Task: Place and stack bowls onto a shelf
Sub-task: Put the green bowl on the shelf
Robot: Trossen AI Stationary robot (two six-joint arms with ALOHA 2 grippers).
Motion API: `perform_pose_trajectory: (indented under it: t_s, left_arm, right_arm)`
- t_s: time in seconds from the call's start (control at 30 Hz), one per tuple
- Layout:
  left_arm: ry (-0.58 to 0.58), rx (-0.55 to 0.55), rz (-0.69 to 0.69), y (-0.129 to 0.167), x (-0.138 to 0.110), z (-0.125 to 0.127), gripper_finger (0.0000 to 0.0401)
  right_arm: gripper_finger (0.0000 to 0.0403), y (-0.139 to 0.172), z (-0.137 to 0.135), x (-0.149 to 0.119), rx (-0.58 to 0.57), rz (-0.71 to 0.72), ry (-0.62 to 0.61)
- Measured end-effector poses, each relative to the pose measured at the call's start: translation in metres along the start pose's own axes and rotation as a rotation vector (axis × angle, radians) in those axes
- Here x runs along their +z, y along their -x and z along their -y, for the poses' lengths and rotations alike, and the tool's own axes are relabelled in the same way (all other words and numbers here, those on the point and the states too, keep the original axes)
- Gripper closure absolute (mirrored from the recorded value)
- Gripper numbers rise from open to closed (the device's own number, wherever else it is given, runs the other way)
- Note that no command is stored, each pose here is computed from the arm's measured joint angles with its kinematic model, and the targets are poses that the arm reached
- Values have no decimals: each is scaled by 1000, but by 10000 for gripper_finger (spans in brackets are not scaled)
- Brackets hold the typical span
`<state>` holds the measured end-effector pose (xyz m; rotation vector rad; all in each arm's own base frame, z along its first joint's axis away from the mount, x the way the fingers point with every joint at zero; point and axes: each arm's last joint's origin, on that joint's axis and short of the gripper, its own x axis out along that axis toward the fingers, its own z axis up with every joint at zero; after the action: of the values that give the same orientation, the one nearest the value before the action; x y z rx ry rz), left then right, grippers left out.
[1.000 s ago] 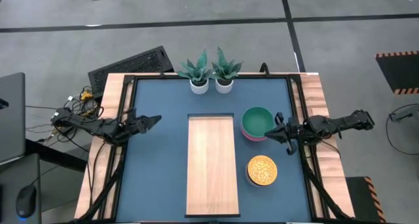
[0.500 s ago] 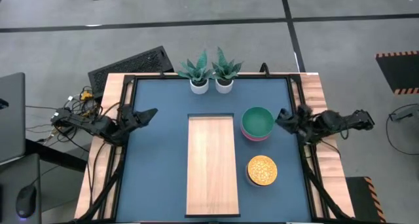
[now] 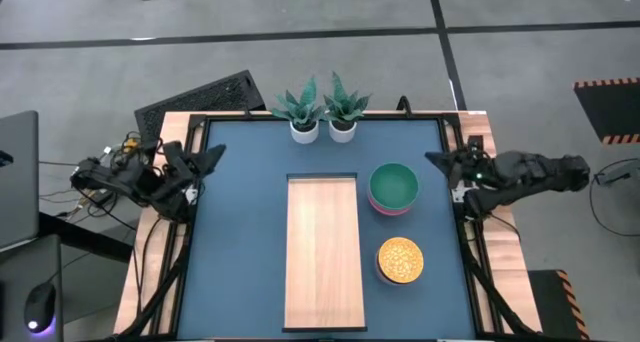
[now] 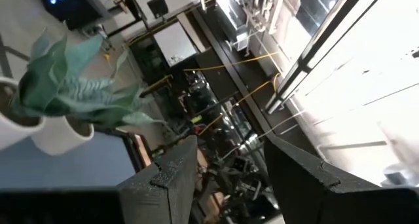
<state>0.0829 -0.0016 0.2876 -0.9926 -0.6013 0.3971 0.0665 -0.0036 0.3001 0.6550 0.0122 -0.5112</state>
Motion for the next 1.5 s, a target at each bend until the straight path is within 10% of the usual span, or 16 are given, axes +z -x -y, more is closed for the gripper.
perform_pose_trajectory:
  t_s: [0.37, 0.6, 0.9, 1.17, 1.5]
  left_arm:
    - [-75, 47, 1, -21, -4, 29, 236]
    - [-25, 53, -3, -24, -6, 32, 236]
    - [-2, 50, -5, -24, -6, 32, 236]
    - [-4, 70, -35, -24, -10, 29, 236]
    - [3, 65, -98, -23, -14, 26, 236]
  right_arm:
    - [379, -16, -38, 41, -331, -187, -7]
    - [352, -37, -50, 54, -334, -372, -10]
    - [281, -79, -24, 47, -611, -556, 118]
    - [205, -118, 3, 43, -681, -794, 168]
    - [206, -145, 6, 24, -656, -952, 224]
